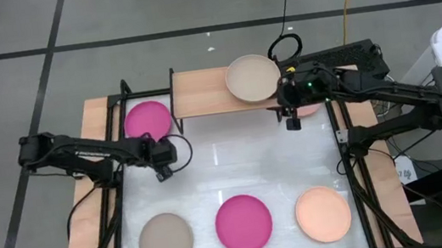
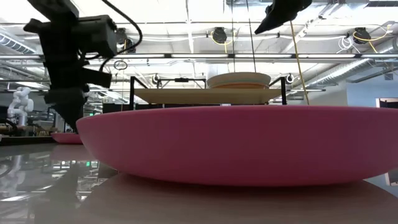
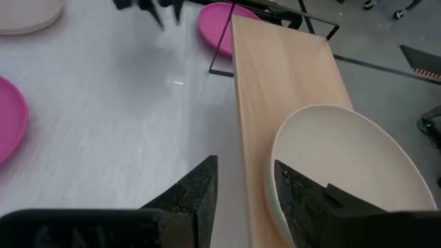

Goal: Place and stack plates onto a shelf
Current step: Stack the light brown plate on top of the light brown plate on the shelf

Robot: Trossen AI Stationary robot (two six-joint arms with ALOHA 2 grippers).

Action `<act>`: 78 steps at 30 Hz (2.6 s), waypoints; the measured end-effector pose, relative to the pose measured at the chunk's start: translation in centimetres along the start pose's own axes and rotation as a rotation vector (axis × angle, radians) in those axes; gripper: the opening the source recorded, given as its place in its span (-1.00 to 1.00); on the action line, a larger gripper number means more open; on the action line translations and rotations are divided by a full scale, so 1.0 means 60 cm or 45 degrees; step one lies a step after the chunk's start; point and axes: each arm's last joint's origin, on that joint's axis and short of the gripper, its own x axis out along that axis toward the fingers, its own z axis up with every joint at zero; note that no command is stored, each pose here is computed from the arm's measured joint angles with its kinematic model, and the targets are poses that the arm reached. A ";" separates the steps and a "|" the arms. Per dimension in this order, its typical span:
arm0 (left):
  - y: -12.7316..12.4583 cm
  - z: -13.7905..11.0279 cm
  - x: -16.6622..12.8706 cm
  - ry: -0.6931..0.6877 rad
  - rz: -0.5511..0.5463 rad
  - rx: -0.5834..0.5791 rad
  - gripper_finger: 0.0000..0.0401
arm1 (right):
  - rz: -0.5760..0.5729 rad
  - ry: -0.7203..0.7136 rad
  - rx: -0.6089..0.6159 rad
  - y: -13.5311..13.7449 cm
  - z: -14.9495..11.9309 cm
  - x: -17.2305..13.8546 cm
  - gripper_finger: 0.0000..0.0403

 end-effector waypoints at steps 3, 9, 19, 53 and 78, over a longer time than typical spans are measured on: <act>-0.020 0.002 -0.004 0.044 -0.317 0.059 -0.16 | 0.008 0.015 0.001 0.001 -0.002 0.001 -0.37; -0.068 -0.002 -0.058 0.166 -0.688 0.247 -0.16 | 0.013 0.020 0.030 0.001 -0.003 0.001 -0.37; -0.167 -0.051 -0.107 0.109 -0.681 0.513 -0.16 | 0.019 0.008 0.075 0.003 -0.001 0.001 -0.37; -0.158 0.064 -0.223 -0.142 -0.527 0.796 -0.95 | 0.020 -0.611 -0.021 0.041 0.061 -0.093 -0.37; 0.198 0.443 -0.318 -0.986 -0.110 0.653 -0.95 | -0.158 -1.109 -0.058 0.025 0.071 -0.205 -0.37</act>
